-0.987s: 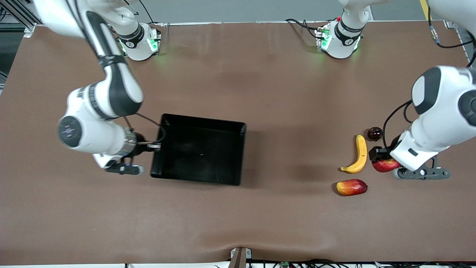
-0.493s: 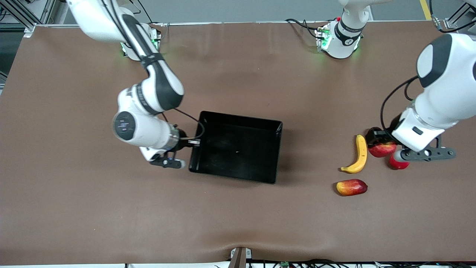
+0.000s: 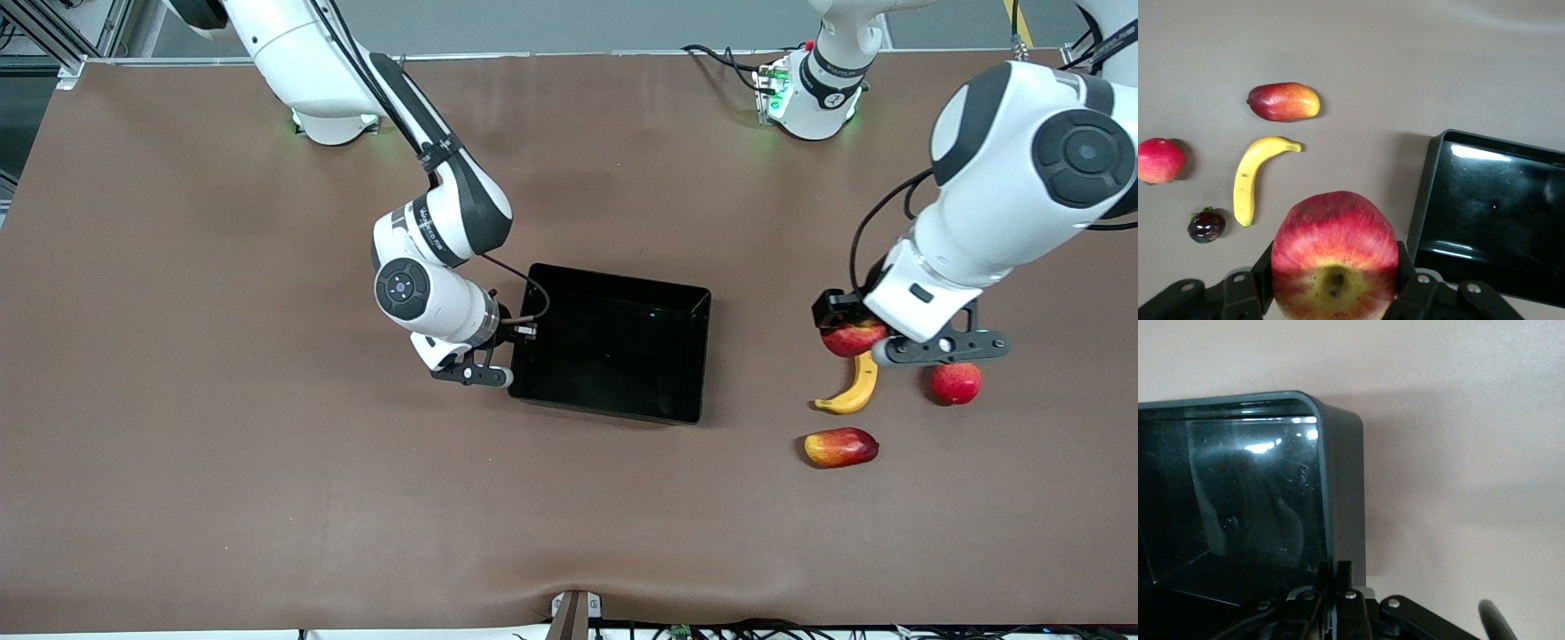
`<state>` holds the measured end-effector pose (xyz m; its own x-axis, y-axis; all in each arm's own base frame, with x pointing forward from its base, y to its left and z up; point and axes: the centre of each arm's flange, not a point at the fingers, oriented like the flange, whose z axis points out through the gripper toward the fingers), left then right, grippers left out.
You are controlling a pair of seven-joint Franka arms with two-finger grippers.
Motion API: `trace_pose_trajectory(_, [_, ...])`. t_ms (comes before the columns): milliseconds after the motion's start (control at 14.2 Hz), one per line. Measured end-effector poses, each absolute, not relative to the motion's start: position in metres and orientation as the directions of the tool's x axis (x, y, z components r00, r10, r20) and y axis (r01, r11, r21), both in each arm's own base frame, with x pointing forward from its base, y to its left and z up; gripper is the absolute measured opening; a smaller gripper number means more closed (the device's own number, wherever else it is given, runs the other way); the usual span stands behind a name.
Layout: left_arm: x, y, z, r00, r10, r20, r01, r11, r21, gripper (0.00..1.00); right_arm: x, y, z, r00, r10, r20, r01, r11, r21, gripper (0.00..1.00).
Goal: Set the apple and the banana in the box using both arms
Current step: 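Carry the apple over the tray while the right gripper withdraws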
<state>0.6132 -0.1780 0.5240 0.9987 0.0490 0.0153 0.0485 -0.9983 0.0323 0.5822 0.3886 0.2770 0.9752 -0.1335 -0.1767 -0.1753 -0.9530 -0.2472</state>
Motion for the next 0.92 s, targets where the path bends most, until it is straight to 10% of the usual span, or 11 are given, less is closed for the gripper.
trace_pose_trajectory(634, [0.573,-0.291,0.484,0.997,0.065,-0.037,0.066,-0.997,0.029,0.69,0.652,0.291,0.411,0.977,-0.203,-0.062,-0.211,-0.96,-0.187,1.0])
trace_pose_trajectory(916, [0.567,-0.339,0.406,0.992,0.084,-0.089,0.086,-0.996,0.025,0.69,0.668,0.21,0.494,0.961,-0.257,-0.099,-0.268,-0.956,-0.119,1.0])
